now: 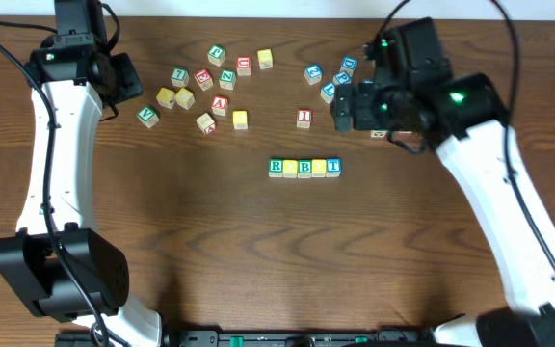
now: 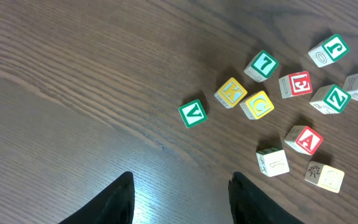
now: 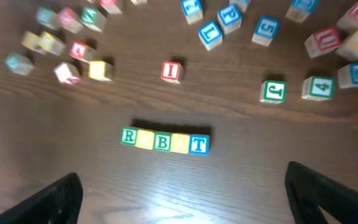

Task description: Spell out ROBOT

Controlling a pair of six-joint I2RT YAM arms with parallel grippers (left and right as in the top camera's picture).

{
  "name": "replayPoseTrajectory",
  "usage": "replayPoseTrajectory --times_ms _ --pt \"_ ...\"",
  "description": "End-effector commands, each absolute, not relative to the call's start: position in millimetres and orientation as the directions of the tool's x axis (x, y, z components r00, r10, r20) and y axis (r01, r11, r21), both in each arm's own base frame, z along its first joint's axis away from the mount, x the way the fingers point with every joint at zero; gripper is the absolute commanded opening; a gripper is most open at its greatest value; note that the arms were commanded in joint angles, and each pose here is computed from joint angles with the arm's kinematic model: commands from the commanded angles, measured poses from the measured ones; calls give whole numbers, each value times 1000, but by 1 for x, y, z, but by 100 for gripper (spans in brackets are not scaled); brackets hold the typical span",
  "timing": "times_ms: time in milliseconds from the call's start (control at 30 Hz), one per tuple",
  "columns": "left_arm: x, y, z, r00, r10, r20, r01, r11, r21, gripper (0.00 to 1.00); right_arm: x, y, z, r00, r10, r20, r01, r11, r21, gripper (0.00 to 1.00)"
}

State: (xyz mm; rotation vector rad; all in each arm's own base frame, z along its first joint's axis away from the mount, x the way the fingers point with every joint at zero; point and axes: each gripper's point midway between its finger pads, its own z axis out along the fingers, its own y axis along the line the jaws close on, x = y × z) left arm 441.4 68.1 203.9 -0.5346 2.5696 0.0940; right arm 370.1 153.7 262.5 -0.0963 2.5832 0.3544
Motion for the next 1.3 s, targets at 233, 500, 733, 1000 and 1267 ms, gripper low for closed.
replayPoseTrajectory --times_ms 233,500,733,1000,1267 --pt "438 70 206 -797 -340 -500 -383 924 -19 49 341 133 299 -828 18 -560 -121 970 211 99" --pt "438 70 206 -797 -340 -500 -383 924 -19 49 336 109 334 -742 60 -667 -77 982 174 99" --pt "438 70 206 -797 -340 -500 -383 924 -19 49 325 80 363 -656 93 -749 2 993 121 99" --pt "438 70 206 -797 -340 -500 -383 924 -19 49 327 55 369 -543 76 -837 -33 993 111 99" --pt "438 70 206 -796 -341 -500 -383 924 -19 49 303 22 332 -336 151 -930 -7 987 163 99"
